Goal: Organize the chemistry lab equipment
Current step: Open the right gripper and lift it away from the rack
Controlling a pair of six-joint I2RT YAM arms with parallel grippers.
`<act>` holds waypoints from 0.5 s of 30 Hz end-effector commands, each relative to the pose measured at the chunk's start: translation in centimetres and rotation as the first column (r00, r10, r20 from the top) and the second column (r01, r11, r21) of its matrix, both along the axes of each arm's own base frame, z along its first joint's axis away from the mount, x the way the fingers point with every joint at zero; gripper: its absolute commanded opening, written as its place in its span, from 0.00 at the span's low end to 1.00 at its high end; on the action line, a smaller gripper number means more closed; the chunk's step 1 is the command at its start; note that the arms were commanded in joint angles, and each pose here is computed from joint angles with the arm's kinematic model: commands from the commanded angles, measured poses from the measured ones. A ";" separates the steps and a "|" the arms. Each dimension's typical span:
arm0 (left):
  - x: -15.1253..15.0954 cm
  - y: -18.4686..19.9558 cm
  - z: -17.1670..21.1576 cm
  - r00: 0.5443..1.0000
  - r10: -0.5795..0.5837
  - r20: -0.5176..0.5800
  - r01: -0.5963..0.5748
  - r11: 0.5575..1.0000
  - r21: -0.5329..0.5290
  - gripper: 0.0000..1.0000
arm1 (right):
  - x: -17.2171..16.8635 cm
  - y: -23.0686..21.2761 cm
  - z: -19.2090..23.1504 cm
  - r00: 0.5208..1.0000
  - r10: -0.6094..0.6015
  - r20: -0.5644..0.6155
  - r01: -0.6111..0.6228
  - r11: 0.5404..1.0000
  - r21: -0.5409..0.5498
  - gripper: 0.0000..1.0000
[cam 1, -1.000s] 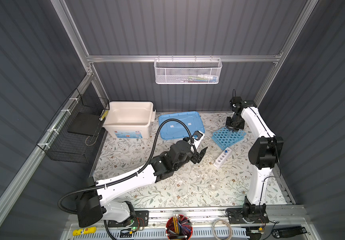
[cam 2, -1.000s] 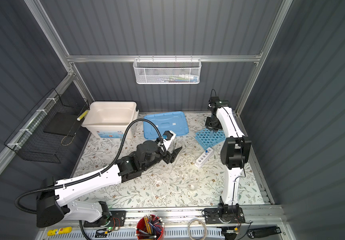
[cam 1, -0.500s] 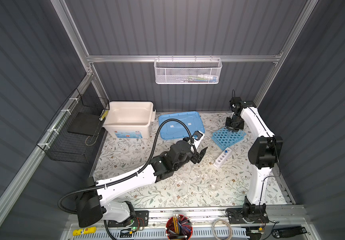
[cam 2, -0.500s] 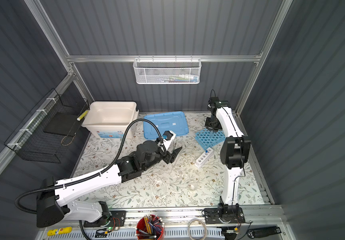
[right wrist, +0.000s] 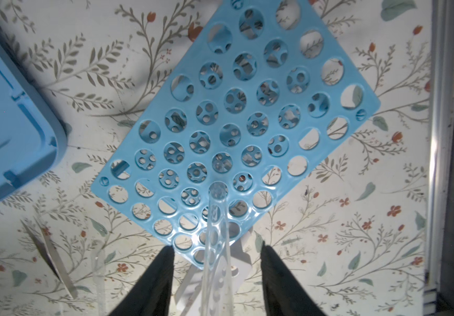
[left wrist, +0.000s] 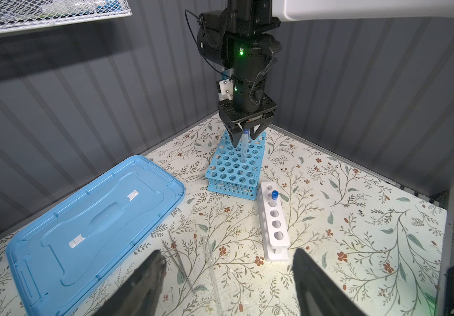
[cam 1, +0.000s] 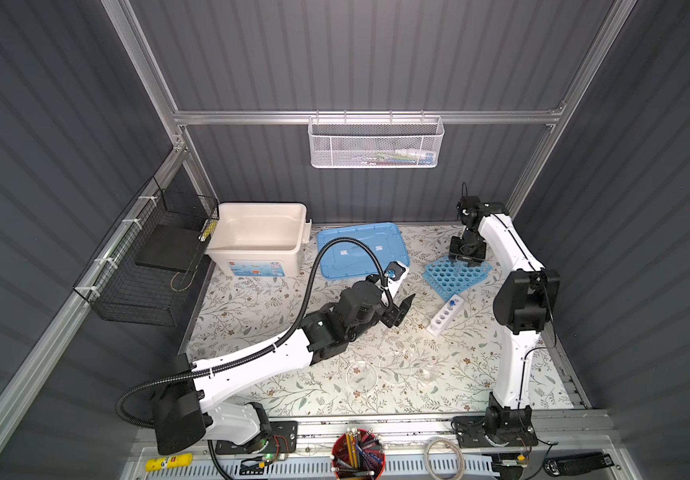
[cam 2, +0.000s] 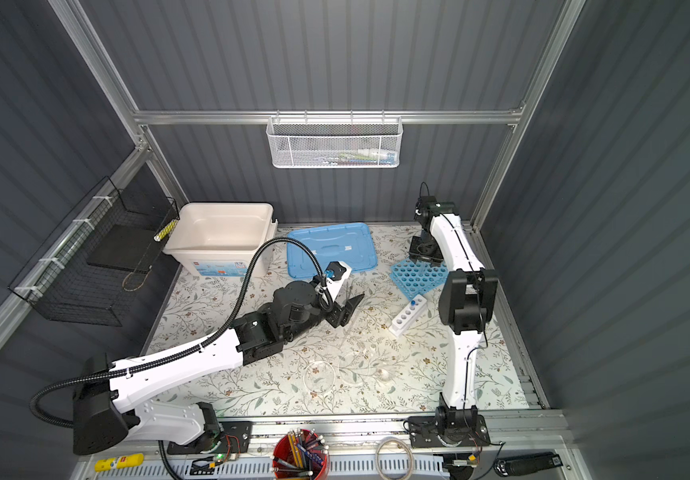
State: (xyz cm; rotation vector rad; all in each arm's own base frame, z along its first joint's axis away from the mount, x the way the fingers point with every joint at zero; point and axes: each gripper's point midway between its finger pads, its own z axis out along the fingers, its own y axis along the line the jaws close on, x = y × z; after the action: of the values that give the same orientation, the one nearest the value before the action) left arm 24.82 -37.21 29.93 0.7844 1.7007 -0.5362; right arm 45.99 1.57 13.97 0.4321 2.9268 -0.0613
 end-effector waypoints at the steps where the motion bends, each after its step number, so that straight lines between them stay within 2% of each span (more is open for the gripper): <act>1: 0.6 0.8 0.0 0.999 0.042 -0.003 -0.042 0.999 -0.004 0.75 | -0.1 -0.3 1.8 1.000 -0.002 0.020 0.002 1.000 -0.001 0.60; 9: 2.1 3.4 -1.1 0.991 0.131 -0.026 -0.130 0.990 0.056 0.77 | -1.4 0.0 6.8 0.992 -0.009 0.128 0.006 1.000 0.023 0.68; 15: 3.7 7.3 -2.1 0.965 0.255 -0.056 -0.245 0.960 0.139 0.79 | -3.9 0.1 11.9 0.970 -0.018 0.244 0.016 1.000 0.010 0.71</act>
State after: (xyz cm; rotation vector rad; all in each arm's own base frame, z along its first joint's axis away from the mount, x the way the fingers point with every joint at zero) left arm 28.22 -32.38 28.15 0.6832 1.8269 -0.3581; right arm 43.75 1.66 23.83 0.4199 2.7178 0.0117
